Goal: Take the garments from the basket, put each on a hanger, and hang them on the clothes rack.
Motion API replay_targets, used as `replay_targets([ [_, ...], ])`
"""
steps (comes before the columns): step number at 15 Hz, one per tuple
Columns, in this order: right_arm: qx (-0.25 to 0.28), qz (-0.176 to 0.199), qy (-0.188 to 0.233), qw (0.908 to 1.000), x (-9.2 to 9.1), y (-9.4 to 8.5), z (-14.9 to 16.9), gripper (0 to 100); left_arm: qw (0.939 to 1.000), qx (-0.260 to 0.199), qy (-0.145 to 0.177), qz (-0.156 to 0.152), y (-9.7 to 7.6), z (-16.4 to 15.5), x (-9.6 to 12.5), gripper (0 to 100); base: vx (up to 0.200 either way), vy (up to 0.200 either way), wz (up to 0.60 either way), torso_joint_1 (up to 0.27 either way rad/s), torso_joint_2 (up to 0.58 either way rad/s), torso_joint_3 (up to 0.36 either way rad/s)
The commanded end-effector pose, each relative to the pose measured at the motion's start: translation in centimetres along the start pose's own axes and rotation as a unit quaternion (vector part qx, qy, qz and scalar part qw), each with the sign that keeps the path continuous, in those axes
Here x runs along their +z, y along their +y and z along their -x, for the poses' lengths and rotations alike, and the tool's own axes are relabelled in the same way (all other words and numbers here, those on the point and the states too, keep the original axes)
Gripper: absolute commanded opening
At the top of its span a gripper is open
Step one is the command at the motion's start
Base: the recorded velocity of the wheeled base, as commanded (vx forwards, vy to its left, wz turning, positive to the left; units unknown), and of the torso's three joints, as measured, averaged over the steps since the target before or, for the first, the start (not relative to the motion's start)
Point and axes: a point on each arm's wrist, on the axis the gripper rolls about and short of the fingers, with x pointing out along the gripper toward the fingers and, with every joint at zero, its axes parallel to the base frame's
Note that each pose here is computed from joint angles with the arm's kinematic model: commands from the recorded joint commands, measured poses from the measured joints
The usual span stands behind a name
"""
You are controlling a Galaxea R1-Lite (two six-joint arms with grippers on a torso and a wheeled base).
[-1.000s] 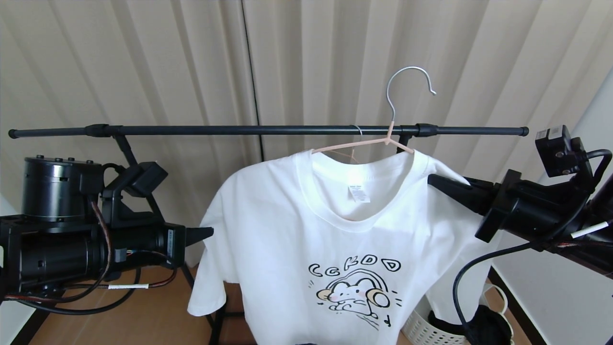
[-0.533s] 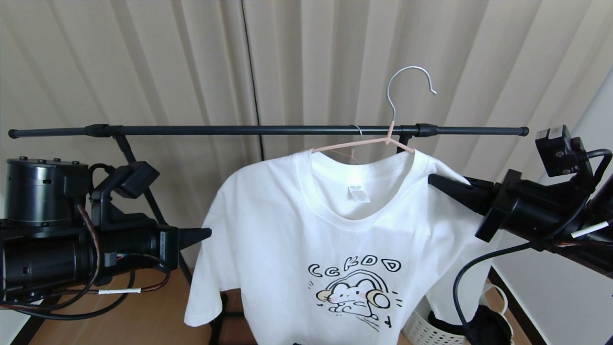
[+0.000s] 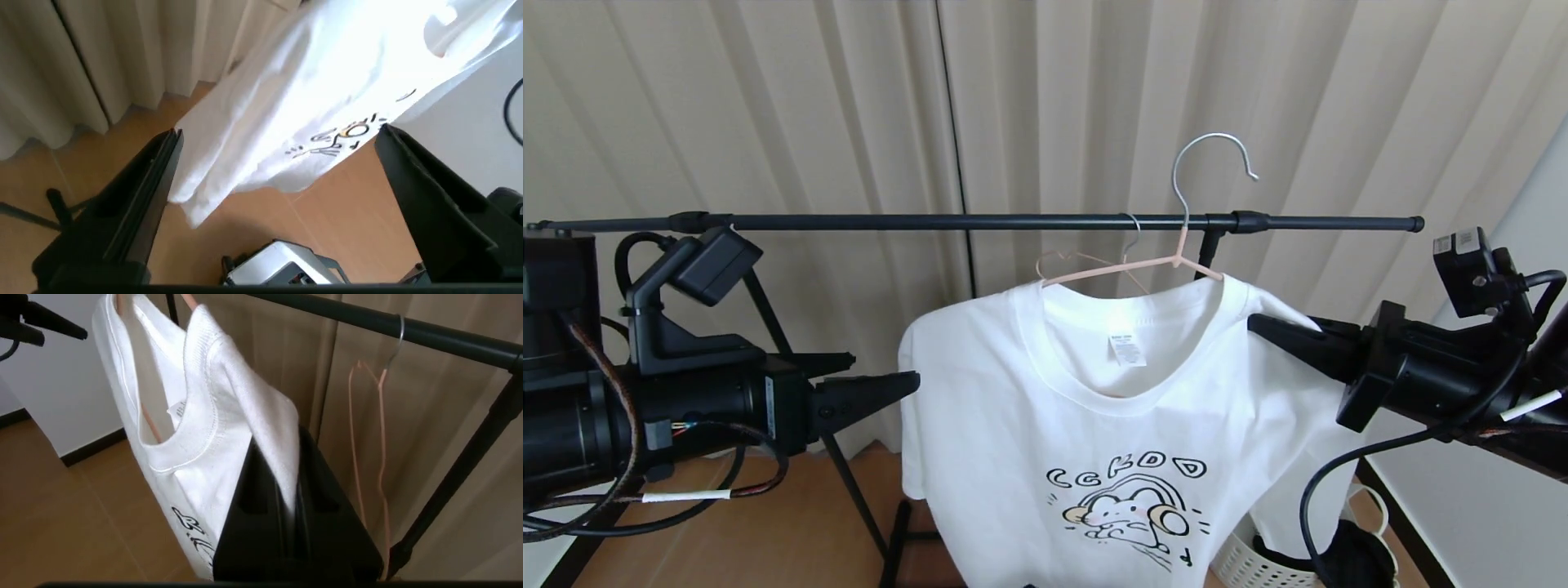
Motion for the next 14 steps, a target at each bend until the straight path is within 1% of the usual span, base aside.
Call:
replay_targets([
  [1,0.001,-0.002,0.003,1.0,-0.2,0.1,0.1,0,0.9995,-0.019,-0.018,-0.015,-1.1,0.4,1.6,100,0.0,0.0,0.0,0.0,0.0,0.0],
  [2,0.005,0.0,0.006,1.0,-0.4,0.2,0.2,0,0.999,-0.032,-0.016,-0.026,-1.9,0.4,3.1,100,0.0,0.0,0.0,0.0,0.0,0.0],
  [3,0.016,0.008,0.011,0.9998,-0.6,0.2,0.2,0,0.998,-0.041,-0.008,-0.047,-2.5,0.2,4.3,100,0.0,0.0,0.0,0.0,0.0,0.0],
  [6,0.027,0.012,0.016,0.9994,-0.9,0.4,0.2,0,0.9939,-0.06,0.004,-0.093,-3.6,-0.1,5.5,100,0.0,0.0,0.0,0.0,0.0,0.0],
  [7,0.031,0.012,0.017,0.9993,-1.0,0.6,0.2,0,0.9899,-0.075,0.016,-0.119,-4.2,-0.8,5.6,100,0.0,0.0,0.0,0.0,0.0,0.0],
  [9,0.036,0.011,0.018,0.9991,-1.1,0.8,0.2,0,0.9807,-0.095,0.04,-0.166,-4.8,-2.2,5.0,100,0.0,0.0,0.0,0.0,0.0,0.0],
  [11,0.04,0.012,0.018,0.999,-1.0,1.0,0.1,0,0.9687,-0.108,0.051,-0.217,-5.0,-3.6,4.7,100,0.0,0.0,0.0,0.0,0.0,0.0],
  [12,0.041,0.012,0.019,0.9989,-1.1,1.1,0.1,0,0.9634,-0.113,0.052,-0.237,-5.1,-4.3,4.8,100,0.0,0.0,0.0,0.0,0.0,0.0],
  [13,0.042,0.011,0.02,0.9989,-1.2,1.1,0.1,0,0.9597,-0.122,0.056,-0.247,-5.4,-5.0,4.8,100,0.0,0.0,0.0,0.0,0.0,0.0],
  [14,0.042,0.011,0.02,0.9989,-1.2,1.1,0.1,0,0.9586,-0.127,0.058,-0.248,-5.6,-5.4,4.8,100,0.0,0.0,0.0,0.0,0.0,0.0],
])
